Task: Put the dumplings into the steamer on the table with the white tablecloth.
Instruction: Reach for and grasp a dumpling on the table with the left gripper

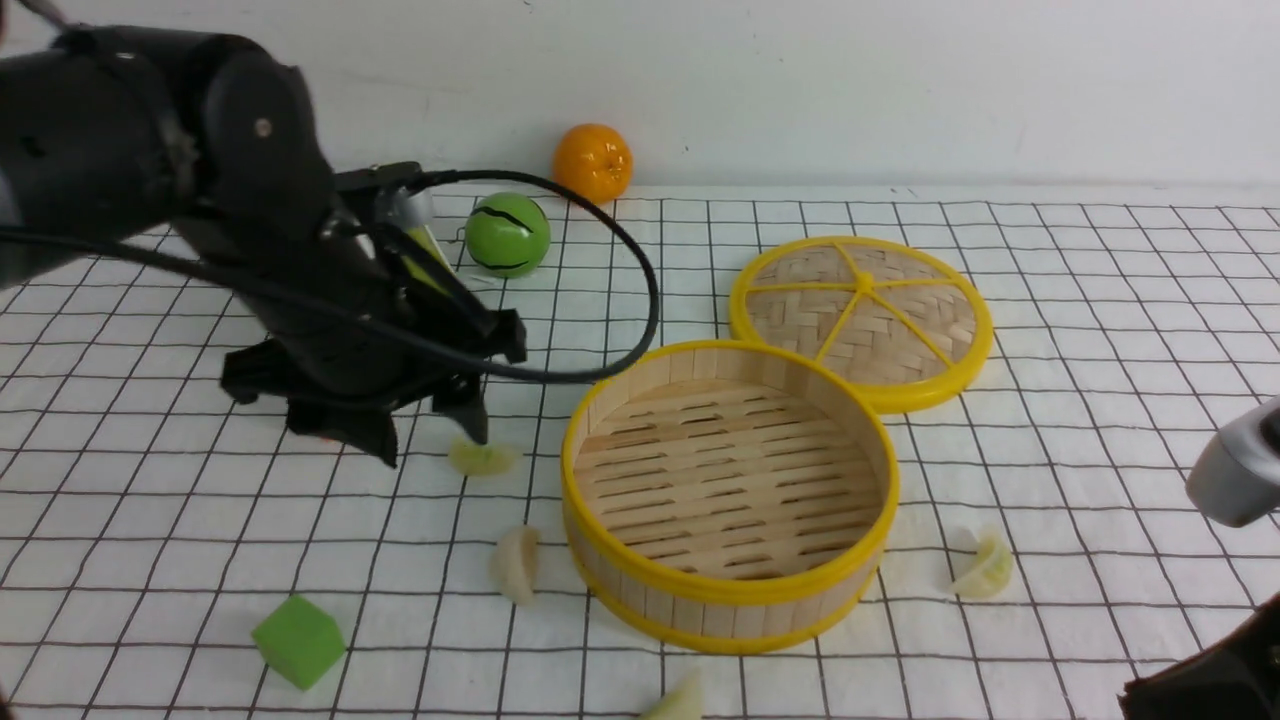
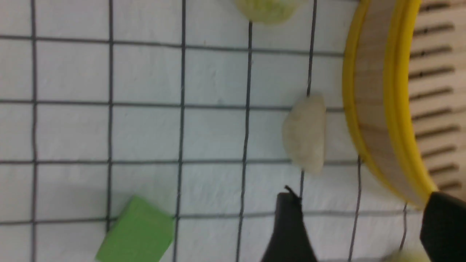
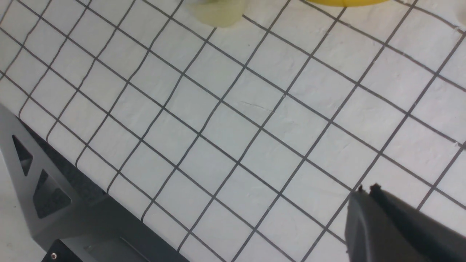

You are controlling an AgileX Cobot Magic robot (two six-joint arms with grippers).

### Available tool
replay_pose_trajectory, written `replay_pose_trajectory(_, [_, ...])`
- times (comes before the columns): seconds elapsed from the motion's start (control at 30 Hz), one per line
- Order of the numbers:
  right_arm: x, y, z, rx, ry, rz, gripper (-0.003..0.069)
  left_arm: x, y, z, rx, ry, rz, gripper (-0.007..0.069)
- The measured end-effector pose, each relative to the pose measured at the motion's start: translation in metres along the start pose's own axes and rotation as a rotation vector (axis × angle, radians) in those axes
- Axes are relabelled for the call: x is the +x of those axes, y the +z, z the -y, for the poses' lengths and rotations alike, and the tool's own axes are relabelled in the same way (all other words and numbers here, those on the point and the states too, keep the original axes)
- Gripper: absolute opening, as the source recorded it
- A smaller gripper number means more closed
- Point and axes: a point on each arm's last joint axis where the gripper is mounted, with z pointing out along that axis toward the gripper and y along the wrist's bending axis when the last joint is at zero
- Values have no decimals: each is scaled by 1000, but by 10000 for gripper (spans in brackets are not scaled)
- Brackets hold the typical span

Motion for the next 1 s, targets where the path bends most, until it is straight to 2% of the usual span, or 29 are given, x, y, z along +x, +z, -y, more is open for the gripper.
replay_pose_trajectory(0.1, [0, 0, 0, 0, 0, -1, -13, -16, 25, -2, 13, -151, 16, 566])
replay_pose_trajectory(0.27, [1, 0, 0, -4, -1, -8, -8, -36, 68, -20, 24, -349, 57, 582])
replay_pose_trajectory(0.6, [-1, 0, 0, 4, -17, 8, -4, -38, 123, -31, 9, -398, 55, 580])
replay_pose_trajectory(0.7, [-1, 0, 0, 5, -20, 9, -4, -39, 128, -32, 9, -400, 57, 540])
replay_pose_trajectory(0.77, [-1, 0, 0, 5, -20, 11, -4, -39, 128, -32, 7, -398, 56, 463])
replay_pose_trajectory(0.83, [-1, 0, 0, 6, -20, 11, -4, -39, 129, -32, 5, -390, 54, 329])
replay_pose_trajectory(0.9, [-1, 0, 0, 6, -20, 11, -4, -39, 129, -32, 5, -385, 49, 247])
replay_pose_trajectory(0.93, [-1, 0, 1, 6, -20, 12, -4, -40, 128, -31, 1, -364, 41, 180])
replay_pose_trajectory(1.0, [-1, 0, 1, 6, -20, 12, -4, -44, 124, -28, -5, -309, 20, 169])
